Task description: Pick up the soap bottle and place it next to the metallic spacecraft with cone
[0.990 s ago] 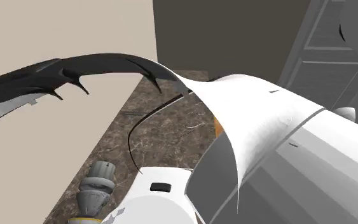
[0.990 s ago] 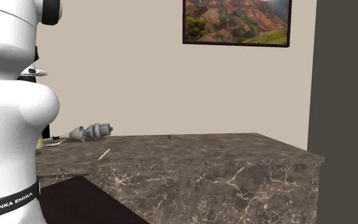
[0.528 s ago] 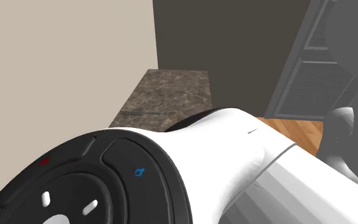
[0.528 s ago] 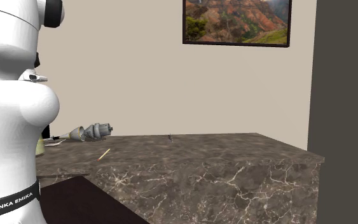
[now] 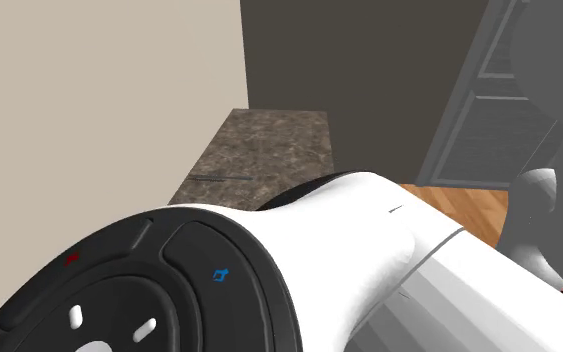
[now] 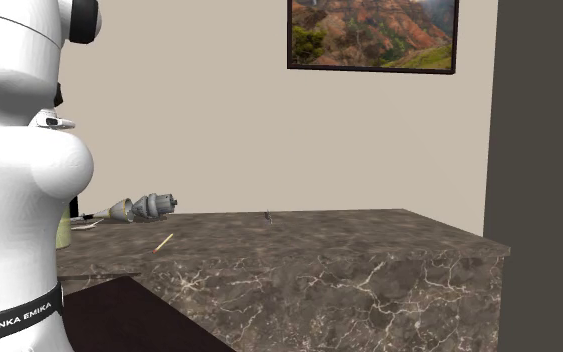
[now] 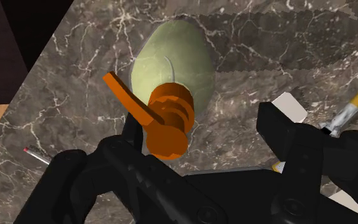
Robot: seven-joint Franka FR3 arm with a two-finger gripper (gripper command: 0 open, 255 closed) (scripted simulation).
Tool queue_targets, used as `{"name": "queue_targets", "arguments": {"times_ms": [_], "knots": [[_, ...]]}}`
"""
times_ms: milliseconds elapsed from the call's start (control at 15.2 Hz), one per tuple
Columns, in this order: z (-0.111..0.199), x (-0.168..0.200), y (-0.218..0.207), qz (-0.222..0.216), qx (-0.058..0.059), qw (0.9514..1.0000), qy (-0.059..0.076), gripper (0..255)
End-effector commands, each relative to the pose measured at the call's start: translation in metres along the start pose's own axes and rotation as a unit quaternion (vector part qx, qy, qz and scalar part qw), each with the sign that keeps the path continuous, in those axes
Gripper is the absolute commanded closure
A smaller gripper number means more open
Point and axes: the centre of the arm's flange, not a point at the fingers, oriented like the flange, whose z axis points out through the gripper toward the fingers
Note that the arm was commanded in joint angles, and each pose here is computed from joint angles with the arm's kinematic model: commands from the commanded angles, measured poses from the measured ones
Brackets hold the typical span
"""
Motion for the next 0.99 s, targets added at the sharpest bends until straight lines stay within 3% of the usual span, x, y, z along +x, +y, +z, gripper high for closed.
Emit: {"name": "queue_targets", "arguments": {"times_ms": [0, 132, 396, 924], "knots": [[0.0, 0.0, 0.0, 0.0, 0.0, 1.0, 0.0, 0], [0.0, 0.0, 0.0, 0.0, 0.0, 1.0, 0.0, 0], [-0.05, 0.0, 0.0, 0.0, 0.0, 1.0, 0.0, 0], [-0.05, 0.0, 0.0, 0.0, 0.0, 1.0, 0.0, 0]]}}
